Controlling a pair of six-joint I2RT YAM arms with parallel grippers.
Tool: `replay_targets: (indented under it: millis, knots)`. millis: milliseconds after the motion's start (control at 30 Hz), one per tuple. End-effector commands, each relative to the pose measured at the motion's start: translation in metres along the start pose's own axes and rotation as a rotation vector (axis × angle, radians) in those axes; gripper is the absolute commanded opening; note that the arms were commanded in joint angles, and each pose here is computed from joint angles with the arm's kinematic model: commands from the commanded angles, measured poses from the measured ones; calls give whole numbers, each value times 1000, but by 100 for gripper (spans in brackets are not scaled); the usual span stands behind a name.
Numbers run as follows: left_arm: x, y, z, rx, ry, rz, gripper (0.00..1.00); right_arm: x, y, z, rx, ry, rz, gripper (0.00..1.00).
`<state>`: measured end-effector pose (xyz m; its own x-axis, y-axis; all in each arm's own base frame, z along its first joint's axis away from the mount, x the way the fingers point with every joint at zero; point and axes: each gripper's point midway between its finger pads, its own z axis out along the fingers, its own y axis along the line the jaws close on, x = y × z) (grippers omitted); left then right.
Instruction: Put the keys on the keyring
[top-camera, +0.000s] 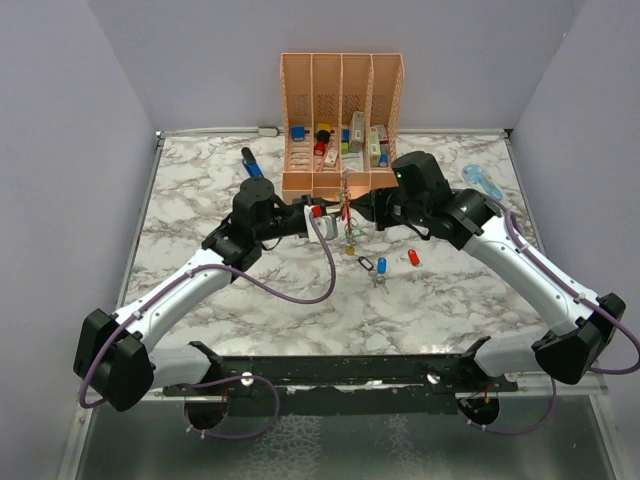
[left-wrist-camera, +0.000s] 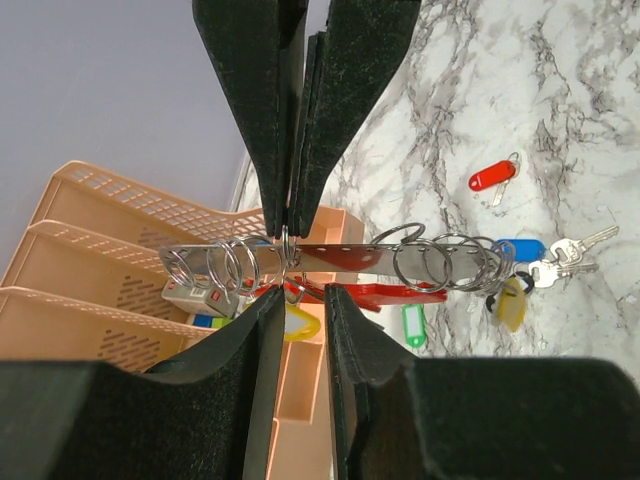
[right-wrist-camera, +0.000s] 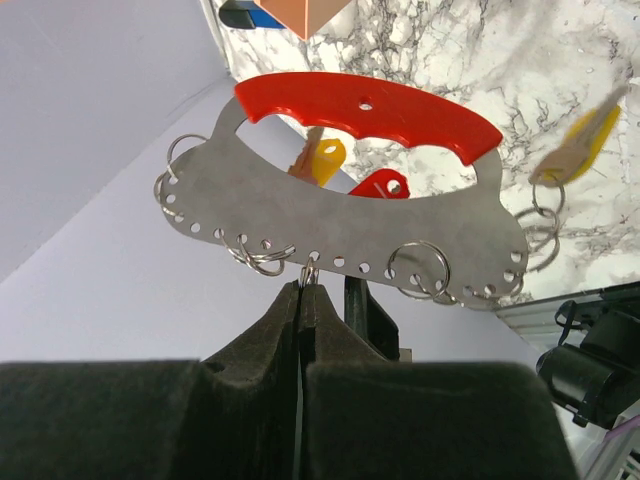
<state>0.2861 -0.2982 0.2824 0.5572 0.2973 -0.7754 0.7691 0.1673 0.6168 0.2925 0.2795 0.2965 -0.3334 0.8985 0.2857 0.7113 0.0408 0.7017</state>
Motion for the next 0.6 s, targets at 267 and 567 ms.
replay_targets:
  millis: [267, 567]
  knots:
    - [-2, 17, 2, -44, -4, 55, 21, 10, 23, -17, -88, 40, -7, 1]
    - [-1, 14, 6, -23, -12, 49, 9, 11, 24, -17, -89, 45, -15, 1]
